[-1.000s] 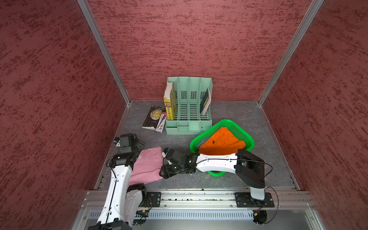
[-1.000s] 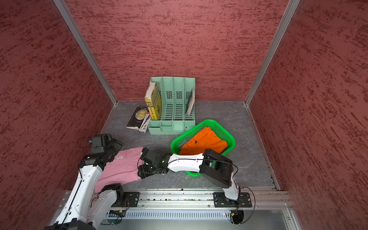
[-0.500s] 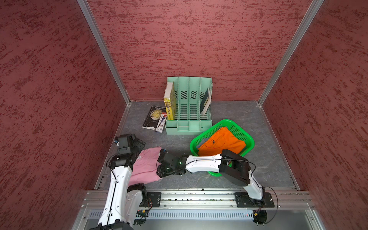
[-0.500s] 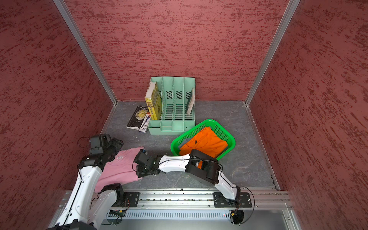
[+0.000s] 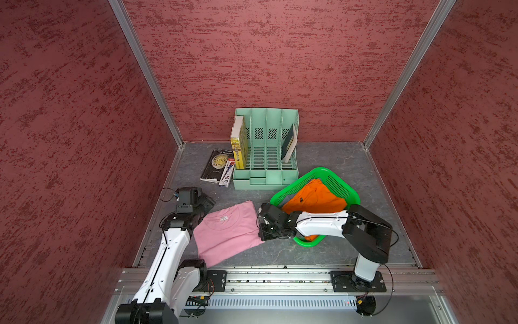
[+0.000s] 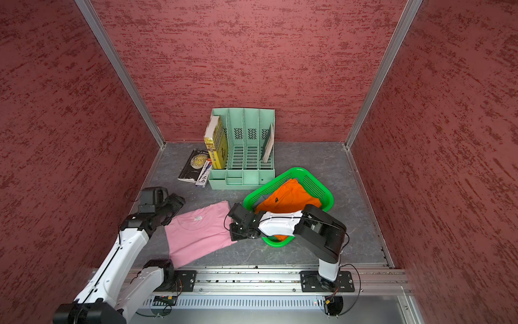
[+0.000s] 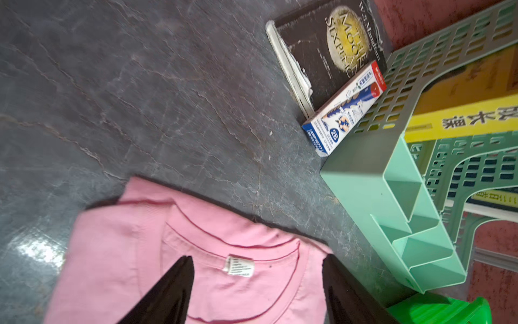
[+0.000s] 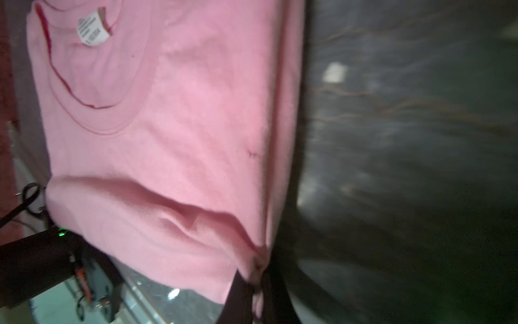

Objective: Put the folded t-shirts into the basket
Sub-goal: Move the bin to the center of the board.

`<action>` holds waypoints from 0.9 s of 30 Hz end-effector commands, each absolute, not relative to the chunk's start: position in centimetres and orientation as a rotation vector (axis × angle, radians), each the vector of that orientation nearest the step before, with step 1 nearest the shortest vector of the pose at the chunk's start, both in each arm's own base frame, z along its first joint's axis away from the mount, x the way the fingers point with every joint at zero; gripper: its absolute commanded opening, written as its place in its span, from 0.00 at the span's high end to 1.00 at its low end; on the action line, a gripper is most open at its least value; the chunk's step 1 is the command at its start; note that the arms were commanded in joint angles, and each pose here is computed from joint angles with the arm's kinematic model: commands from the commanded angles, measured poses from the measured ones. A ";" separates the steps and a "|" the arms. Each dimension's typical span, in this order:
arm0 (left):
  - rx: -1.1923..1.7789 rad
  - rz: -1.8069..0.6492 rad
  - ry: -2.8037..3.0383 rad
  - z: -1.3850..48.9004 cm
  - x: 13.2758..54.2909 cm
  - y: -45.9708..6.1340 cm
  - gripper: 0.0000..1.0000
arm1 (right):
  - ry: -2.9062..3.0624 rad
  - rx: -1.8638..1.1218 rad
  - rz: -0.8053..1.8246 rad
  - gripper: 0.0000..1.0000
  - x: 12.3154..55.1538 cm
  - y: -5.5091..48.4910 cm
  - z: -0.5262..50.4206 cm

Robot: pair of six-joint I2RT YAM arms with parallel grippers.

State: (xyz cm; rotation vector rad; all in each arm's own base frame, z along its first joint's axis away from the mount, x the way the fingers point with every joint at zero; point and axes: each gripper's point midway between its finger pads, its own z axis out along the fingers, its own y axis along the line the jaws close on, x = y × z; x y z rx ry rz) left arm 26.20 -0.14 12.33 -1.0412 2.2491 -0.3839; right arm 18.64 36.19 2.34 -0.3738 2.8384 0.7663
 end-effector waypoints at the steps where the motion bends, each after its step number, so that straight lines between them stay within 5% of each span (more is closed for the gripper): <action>1: -1.056 -0.280 2.233 11.8 26.0 -0.1 0.24 | 2.985 -0.410 0.321 0.94 17.9 27.6 0.1; 7: -1.264 -0.049 2.318 8.8 23.6 1.5 0.23 | 2.910 -0.489 0.361 0.67 19.1 28.6 4.6; 13: -1.228 -0.106 2.407 6.5 23.8 0.5 0.20 | 2.750 -0.469 0.284 0.46 23.8 30.9 9.6; 27: -0.970 -0.285 2.484 4.2 22.9 -3.0 0.17 | 2.715 -0.607 0.516 0.37 30.9 34.7 8.1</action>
